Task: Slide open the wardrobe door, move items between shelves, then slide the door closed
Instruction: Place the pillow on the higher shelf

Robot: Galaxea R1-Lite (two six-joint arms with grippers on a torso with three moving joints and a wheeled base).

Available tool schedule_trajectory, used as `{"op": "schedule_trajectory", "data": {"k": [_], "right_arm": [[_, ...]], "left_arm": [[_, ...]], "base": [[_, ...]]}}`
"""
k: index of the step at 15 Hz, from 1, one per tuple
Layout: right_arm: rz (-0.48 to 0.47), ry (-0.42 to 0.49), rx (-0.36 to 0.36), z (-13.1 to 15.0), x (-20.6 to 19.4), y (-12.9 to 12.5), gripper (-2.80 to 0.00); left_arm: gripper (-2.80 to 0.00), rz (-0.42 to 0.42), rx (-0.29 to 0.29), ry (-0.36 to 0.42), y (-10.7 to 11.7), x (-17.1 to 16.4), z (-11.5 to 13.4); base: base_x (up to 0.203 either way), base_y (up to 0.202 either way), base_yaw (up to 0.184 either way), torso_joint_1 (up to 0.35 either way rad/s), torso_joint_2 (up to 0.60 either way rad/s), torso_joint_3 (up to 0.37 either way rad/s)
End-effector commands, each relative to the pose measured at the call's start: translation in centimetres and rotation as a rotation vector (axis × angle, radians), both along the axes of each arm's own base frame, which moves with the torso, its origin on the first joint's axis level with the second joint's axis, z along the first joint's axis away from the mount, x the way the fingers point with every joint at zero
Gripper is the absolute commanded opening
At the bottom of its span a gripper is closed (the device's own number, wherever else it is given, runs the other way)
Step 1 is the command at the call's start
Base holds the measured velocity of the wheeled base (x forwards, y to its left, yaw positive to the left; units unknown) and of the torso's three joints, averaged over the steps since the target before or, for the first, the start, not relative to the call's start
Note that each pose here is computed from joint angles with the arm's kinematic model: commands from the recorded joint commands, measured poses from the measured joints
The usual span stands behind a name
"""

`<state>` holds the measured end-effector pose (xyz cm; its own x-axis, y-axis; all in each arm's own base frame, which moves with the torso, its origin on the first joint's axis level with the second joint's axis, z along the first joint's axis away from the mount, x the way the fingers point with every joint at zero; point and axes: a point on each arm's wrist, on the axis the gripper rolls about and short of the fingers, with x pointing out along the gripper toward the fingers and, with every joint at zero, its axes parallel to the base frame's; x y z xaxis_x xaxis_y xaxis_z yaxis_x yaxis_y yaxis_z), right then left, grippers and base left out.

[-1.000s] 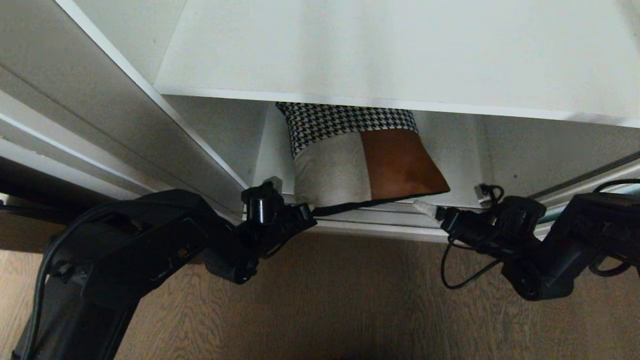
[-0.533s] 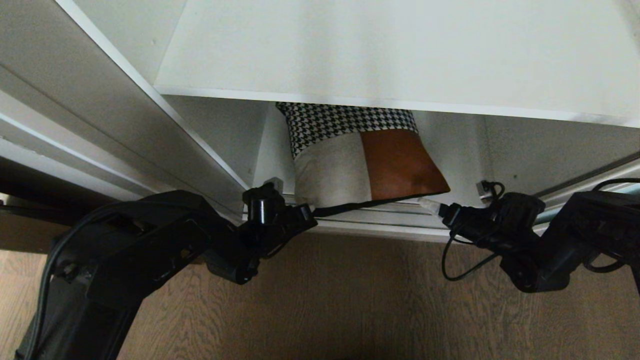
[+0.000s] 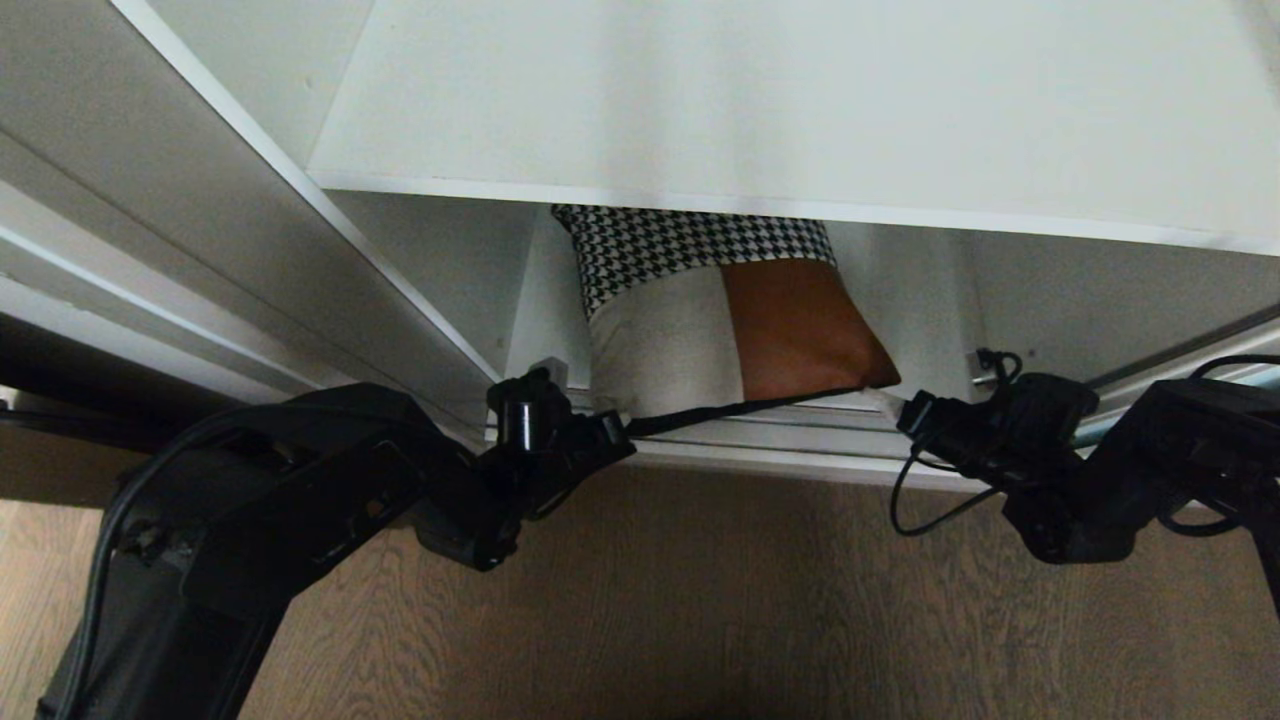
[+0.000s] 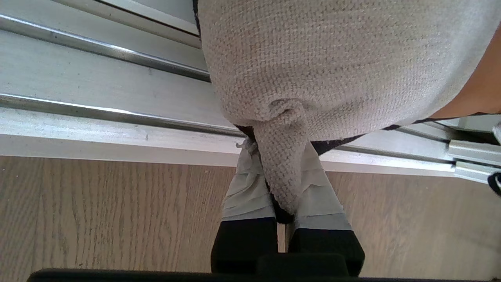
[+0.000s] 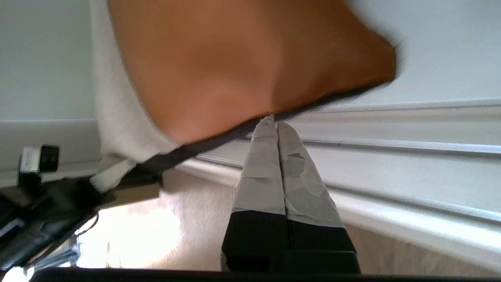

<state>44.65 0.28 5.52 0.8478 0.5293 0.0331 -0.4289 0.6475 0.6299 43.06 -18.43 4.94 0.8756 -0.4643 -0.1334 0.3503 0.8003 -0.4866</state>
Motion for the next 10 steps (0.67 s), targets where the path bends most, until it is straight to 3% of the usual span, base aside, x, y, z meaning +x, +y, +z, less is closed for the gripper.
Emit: {"op": "schedule_trajectory", "data": {"k": [1,4,7,8,10], "right_arm": [[0.003,0.004,0.003,-0.9,0.7,0.0,-2.80],[-0.002,0.020,0.003,-0.7,0.6,-0.3,-2.80],[0.009,0.105,0.008,0.8,-0.1,-0.6,-2.80],[0.002,0.117,0.009,1.3,-0.3,-0.9,0.00],[-0.007,0.102,0.004,1.7,-0.4,-1.0,0.00]], "left_arm": [[-2.80,-0.001,-0.002,-0.001,0.0,0.0,-0.1],[-2.80,-0.002,-0.003,-0.001,0.0,0.0,-0.1],[-2.80,-0.002,-0.003,-0.003,0.0,0.0,0.0],[-2.80,-0.001,-0.003,-0.001,0.0,0.0,0.0],[-2.80,0.001,-0.002,0.002,0.0,0.1,-0.3]], "base": [[0.000,0.000,0.000,0.000,0.00,0.000],[0.000,0.000,0.000,0.000,0.00,0.000],[0.000,0.000,0.000,0.000,0.00,0.000],[0.000,0.000,0.000,0.000,0.00,0.000],[0.000,0.000,0.000,0.000,0.00,0.000]]}}
